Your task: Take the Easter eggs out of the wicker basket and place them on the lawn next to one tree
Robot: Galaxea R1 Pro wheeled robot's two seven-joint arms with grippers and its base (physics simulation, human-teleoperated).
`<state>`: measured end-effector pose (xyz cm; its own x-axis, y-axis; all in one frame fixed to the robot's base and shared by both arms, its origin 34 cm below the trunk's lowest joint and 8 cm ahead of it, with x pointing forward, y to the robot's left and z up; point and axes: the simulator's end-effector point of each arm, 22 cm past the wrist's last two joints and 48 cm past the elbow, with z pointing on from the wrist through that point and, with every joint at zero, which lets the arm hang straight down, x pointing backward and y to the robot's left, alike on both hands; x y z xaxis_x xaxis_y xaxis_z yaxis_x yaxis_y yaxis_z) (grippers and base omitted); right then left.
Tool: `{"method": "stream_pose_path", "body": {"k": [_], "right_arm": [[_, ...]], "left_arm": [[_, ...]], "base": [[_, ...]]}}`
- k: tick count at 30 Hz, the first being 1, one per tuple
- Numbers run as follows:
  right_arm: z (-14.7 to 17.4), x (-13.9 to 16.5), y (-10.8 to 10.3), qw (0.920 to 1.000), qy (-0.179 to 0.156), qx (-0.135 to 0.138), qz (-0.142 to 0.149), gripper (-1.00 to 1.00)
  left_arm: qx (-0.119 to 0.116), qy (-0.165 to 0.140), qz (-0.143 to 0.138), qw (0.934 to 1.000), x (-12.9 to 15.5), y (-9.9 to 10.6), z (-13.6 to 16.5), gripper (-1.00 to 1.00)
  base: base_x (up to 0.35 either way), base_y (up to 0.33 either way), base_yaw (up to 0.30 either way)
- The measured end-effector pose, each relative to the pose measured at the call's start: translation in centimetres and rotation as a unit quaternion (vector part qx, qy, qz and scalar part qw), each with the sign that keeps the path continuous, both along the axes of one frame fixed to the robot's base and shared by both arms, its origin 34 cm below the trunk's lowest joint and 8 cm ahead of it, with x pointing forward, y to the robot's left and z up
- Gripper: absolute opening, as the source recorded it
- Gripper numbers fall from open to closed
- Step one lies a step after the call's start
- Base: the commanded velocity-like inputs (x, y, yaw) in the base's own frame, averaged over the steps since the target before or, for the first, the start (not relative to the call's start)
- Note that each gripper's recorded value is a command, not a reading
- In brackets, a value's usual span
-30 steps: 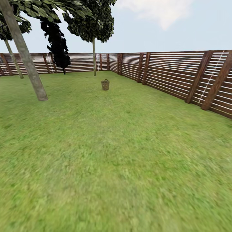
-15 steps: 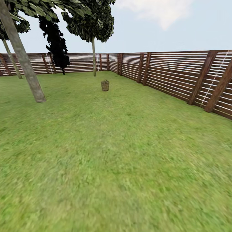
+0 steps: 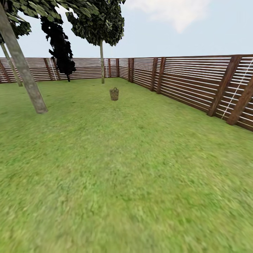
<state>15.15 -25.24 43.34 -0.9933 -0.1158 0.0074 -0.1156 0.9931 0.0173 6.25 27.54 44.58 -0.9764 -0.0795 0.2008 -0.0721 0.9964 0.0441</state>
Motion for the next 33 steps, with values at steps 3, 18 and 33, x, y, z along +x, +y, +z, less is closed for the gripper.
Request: {"method": "stream_pose_path", "body": {"k": [3, 18, 33], "right_arm": [[0.0, 0.0, 0.01, 1.0, 0.0, 0.0, 0.0, 1.0], [0.0, 0.0, 0.03, 1.0, 0.0, 0.0, 0.0, 1.0], [-0.03, 0.63, 0.8, 0.9999, -0.006, 0.008, -0.006, 1.0]], "left_arm": [[0.0, 0.0, 0.0, 1.0, -0.01, -0.03, 0.0, 1.0], [-0.001, 0.0, -0.002, 1.0, -0.01, -0.08, 0.0, 1.0], [-0.001, 0.0, -0.002, 1.0, -0.01, -0.1, 0.0, 1.0]], "base": [[0.34, 0.0, 0.0], [0.34, 0.0, 0.0], [0.34, 0.0, 0.0]]}}
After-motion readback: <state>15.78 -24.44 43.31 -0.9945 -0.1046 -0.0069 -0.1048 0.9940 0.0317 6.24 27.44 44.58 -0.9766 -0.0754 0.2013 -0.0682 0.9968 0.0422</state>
